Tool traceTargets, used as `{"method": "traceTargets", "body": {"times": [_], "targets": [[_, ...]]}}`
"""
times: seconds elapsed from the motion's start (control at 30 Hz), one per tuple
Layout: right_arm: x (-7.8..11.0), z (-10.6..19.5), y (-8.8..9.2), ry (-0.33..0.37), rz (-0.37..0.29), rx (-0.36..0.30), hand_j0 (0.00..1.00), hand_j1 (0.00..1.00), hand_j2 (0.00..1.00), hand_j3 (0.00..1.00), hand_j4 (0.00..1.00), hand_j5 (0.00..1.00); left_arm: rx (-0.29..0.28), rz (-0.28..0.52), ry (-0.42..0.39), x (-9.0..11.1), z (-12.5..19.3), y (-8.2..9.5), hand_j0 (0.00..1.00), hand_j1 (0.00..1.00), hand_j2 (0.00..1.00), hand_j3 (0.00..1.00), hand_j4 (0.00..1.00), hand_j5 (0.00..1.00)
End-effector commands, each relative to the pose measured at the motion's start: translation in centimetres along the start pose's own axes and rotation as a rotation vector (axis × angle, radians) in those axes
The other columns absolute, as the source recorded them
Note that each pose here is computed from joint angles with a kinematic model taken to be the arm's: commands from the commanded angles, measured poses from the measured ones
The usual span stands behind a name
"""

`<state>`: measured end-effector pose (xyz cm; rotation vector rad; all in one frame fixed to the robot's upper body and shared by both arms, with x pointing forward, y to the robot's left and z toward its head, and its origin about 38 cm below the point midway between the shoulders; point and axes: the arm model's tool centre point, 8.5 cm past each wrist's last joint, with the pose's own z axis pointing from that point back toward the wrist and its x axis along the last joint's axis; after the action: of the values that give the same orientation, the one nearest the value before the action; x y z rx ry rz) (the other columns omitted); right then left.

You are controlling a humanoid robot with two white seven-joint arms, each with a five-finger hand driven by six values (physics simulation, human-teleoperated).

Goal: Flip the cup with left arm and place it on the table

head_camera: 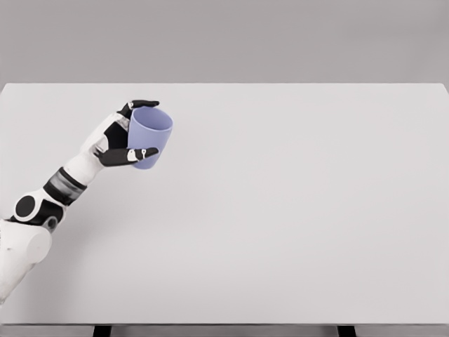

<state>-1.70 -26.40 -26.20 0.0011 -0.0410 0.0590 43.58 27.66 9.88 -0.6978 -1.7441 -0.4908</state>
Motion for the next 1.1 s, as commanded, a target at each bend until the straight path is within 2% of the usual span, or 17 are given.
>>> {"method": "traceTargets", "body": {"times": [0.0, 0.2, 0.3, 0.33, 0.43, 0.53, 0.67, 0.8, 1.0, 1.07], "targets": [[0.1, 0.0, 0.0, -0.002, 0.000, 0.000, 1.00, 1.00, 1.00, 1.00, 1.00, 1.00, 0.027, 0.043, 0.005, -1.5, -0.4, -0.6, 0.59, 0.59, 0.59, 0.59, 0.59, 0.59], [0.1, 0.0, 0.0, -0.002, 0.000, 0.000, 1.00, 1.00, 1.00, 1.00, 1.00, 1.00, 0.033, 0.069, 0.034, -2.5, -0.6, -0.9, 0.59, 0.59, 0.59, 0.59, 0.59, 0.59], [0.1, 0.0, 0.0, -0.002, 0.000, 0.000, 1.00, 1.00, 1.00, 1.00, 1.00, 1.00, 0.043, 0.047, 0.048, -2.8, -1.1, -0.3, 0.59, 0.59, 0.59, 0.59, 0.59, 0.59], [0.1, 0.0, 0.0, -0.002, 0.000, 0.000, 1.00, 1.00, 1.00, 1.00, 1.00, 1.00, 0.033, 0.019, 0.056, -2.7, -1.1, -0.3, 0.59, 0.59, 0.59, 0.59, 0.59, 0.59], [0.1, 0.0, 0.0, -0.002, 0.000, 0.000, 1.00, 1.00, 1.00, 1.00, 1.00, 1.00, 0.026, 0.011, 0.042, -2.0, -2.2, -0.1, 0.59, 0.59, 0.59, 0.59, 0.59, 0.59], [0.1, 0.0, 0.0, -0.002, 0.000, 0.000, 1.00, 1.00, 1.00, 1.00, 1.00, 1.00, 0.020, -0.027, 0.062, -1.8, -2.8, 0.5, 0.60, 0.60, 0.60, 0.60, 0.60, 0.60], [0.1, 0.0, 0.0, -0.002, 0.000, 0.000, 1.00, 1.00, 1.00, 1.00, 1.00, 1.00, 0.079, -0.026, 0.090, -2.4, -3.8, 2.0, 0.63, 0.63, 0.63, 0.63, 0.63, 0.63], [0.1, 0.0, 0.0, -0.002, 0.000, 0.000, 1.00, 1.00, 1.00, 1.00, 1.00, 1.00, 0.089, -0.018, 0.098, -2.8, -4.0, 2.0, 0.65, 0.65, 0.65, 0.65, 0.65, 0.65], [0.1, 0.0, 0.0, -0.002, 0.000, 0.000, 1.00, 1.00, 1.00, 1.00, 1.00, 1.00, 0.120, -0.006, 0.076, -2.3, -3.8, 2.7, 0.70, 0.70, 0.70, 0.70, 0.70, 0.70], [0.1, 0.0, 0.0, -0.002, 0.000, 0.000, 1.00, 1.00, 1.00, 1.00, 1.00, 1.00, 0.144, 0.032, 0.046, -2.1, -3.7, 2.9, 0.71, 0.71, 0.71, 0.71, 0.71, 0.71]]}}
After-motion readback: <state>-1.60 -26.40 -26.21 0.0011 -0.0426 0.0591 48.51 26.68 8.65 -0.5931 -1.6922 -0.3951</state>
